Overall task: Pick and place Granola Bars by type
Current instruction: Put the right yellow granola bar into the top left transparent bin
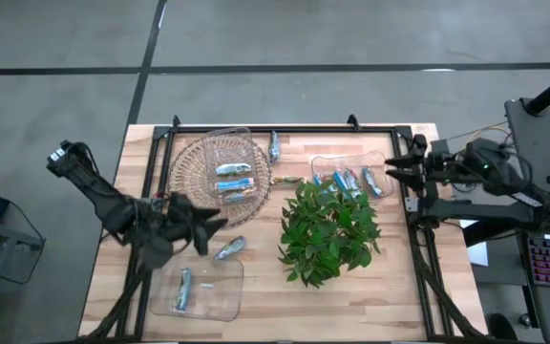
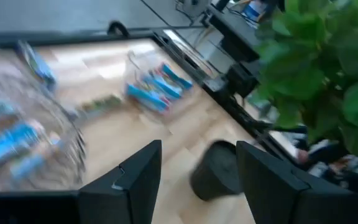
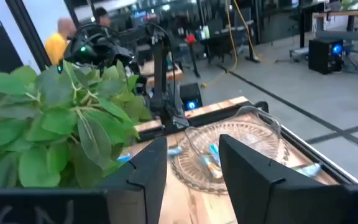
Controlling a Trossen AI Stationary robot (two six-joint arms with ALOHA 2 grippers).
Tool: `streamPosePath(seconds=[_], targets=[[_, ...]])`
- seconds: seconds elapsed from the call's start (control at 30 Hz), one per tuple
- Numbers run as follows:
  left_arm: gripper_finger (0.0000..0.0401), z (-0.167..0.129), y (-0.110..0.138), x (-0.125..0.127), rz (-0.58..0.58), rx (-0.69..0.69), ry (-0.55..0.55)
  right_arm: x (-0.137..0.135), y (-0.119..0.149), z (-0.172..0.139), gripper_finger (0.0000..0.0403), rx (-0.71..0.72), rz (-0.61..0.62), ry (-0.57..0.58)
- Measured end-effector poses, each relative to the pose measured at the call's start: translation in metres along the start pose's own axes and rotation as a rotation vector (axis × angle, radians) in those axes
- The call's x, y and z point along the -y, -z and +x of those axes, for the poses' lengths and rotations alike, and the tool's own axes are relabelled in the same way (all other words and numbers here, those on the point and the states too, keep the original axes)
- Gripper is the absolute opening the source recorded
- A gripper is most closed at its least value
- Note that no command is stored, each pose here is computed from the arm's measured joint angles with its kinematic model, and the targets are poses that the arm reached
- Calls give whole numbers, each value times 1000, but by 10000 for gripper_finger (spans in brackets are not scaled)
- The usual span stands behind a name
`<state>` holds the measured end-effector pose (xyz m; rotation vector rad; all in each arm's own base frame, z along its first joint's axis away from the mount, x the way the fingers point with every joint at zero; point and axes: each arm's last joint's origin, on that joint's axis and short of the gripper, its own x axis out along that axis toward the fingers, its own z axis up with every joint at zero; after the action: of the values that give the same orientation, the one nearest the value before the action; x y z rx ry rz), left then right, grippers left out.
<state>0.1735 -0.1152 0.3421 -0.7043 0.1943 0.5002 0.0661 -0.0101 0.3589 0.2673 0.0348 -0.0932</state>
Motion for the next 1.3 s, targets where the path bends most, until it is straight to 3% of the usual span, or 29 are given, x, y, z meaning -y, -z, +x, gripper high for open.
streamPosePath(seconds=[0.3,0.7,1.07,1.3], targets=[[188,30,-51,-1,215,-29,-36,13,44,8,135,152,28,-44],[188,61,-99,-16,292,-52,56,27,93,19,136,217,56,-53],[188,74,-138,-32,372,25,131,41,125,20,128,323,72,97],[188,101,-156,-52,390,37,77,49,141,27,135,296,94,200]])
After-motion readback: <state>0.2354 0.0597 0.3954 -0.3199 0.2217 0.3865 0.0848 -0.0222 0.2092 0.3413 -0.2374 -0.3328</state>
